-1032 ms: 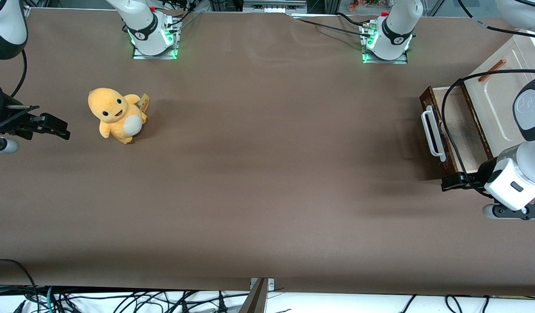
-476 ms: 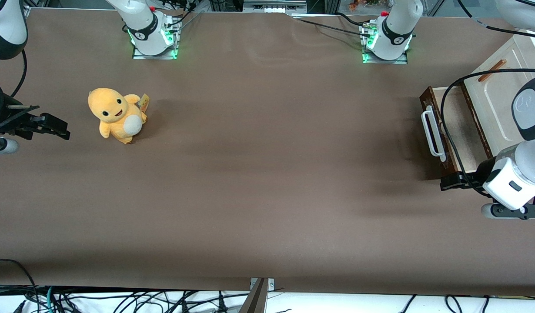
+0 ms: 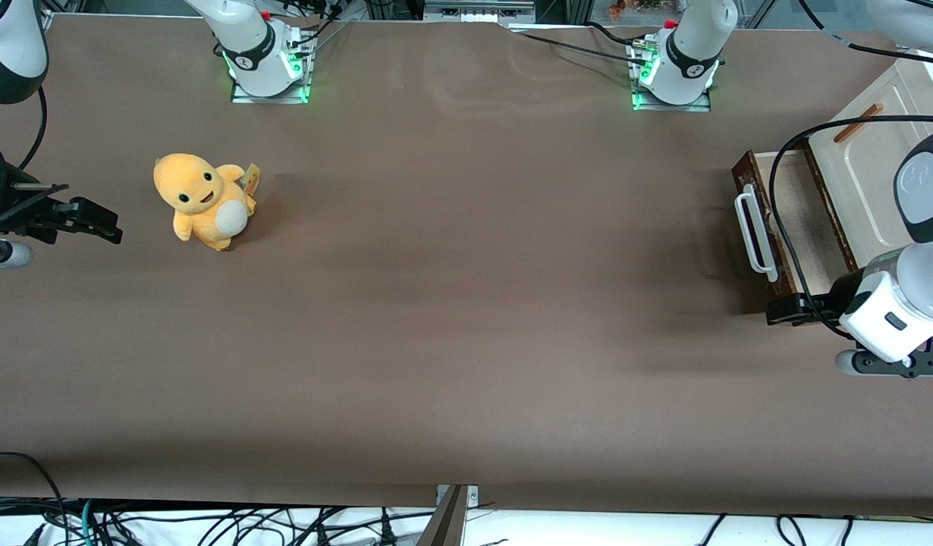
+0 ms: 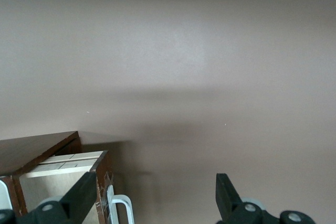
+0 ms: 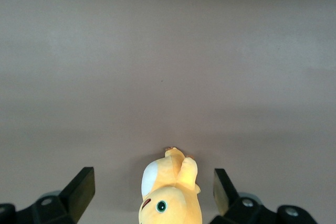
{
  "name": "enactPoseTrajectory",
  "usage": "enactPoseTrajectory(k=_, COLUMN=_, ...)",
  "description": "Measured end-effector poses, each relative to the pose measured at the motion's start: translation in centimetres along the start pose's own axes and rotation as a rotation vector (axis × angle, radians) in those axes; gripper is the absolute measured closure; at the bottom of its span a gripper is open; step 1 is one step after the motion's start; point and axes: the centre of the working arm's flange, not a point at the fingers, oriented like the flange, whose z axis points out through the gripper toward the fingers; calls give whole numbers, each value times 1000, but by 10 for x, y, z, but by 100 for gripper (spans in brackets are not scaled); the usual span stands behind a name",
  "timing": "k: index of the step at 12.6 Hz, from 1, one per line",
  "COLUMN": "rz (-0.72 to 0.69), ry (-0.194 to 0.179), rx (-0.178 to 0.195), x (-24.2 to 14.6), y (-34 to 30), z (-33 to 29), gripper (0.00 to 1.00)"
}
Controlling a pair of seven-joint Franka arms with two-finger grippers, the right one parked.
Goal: Open lower drawer with left arm only
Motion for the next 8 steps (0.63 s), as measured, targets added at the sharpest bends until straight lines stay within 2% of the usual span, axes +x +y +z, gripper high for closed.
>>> enactPoseTrajectory(k=8, rz=-4, ry=-24, rx=1, x=-2, y=-4, z=2, gripper=0)
